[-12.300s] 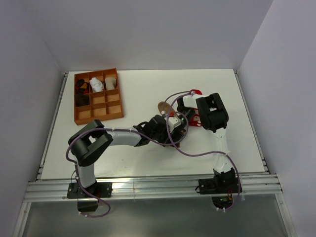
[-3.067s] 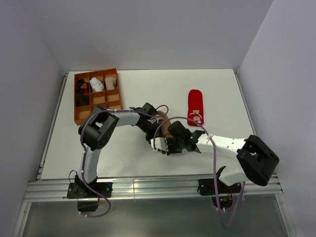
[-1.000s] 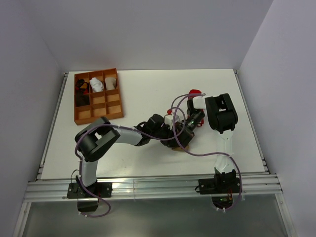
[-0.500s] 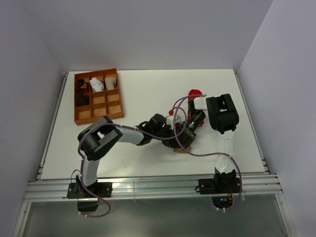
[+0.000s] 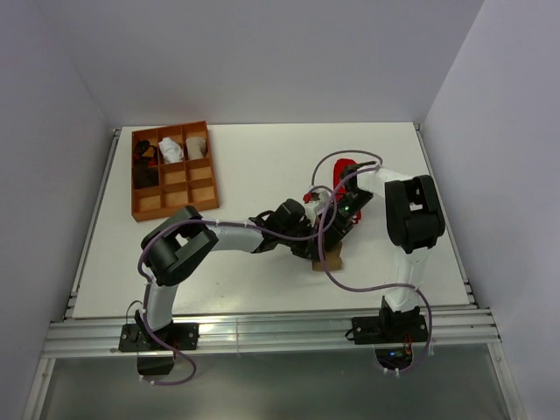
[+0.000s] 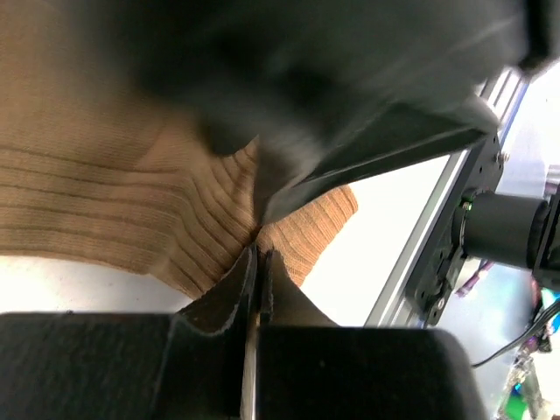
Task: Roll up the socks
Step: Roll the sock at the center of the board.
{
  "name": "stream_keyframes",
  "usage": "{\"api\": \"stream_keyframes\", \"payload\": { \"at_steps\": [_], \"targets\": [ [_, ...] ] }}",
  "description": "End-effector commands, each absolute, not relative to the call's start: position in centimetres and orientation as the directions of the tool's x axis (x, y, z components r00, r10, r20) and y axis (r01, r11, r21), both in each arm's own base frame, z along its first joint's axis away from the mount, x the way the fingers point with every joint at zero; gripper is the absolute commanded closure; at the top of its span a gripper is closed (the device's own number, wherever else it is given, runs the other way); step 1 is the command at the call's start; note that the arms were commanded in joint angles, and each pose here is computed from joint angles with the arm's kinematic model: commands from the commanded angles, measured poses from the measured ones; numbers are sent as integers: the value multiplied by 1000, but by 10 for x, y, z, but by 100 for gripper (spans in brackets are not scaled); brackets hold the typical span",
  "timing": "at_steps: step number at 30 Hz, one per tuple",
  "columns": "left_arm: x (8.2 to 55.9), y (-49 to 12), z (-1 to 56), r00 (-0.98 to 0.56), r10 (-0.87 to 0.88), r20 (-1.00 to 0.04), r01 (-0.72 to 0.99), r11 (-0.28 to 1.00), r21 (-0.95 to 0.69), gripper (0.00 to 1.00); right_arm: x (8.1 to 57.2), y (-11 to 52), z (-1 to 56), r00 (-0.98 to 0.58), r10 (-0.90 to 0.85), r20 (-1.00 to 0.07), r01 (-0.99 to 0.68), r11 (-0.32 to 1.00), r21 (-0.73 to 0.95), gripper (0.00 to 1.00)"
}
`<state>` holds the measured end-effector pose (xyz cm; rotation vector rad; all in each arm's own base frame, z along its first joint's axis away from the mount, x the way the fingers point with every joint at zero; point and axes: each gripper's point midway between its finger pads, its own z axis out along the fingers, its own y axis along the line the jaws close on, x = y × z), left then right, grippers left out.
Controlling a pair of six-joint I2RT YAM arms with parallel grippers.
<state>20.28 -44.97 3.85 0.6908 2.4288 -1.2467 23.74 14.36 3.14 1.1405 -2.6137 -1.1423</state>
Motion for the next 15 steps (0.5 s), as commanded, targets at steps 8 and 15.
{"api": "stream_keyframes", "payload": {
  "at_steps": [8,15],
  "targets": [
    [177,-425,12,-903,278,-327,428,633,-645,100,274,129,41,-775,-562,-290,-611,548,571,62],
    [174,-428,19,-928,252,-274,372,650,-663,100,270,126,25,-788,-569,-233,-581,565,586,68]
  ]
}}
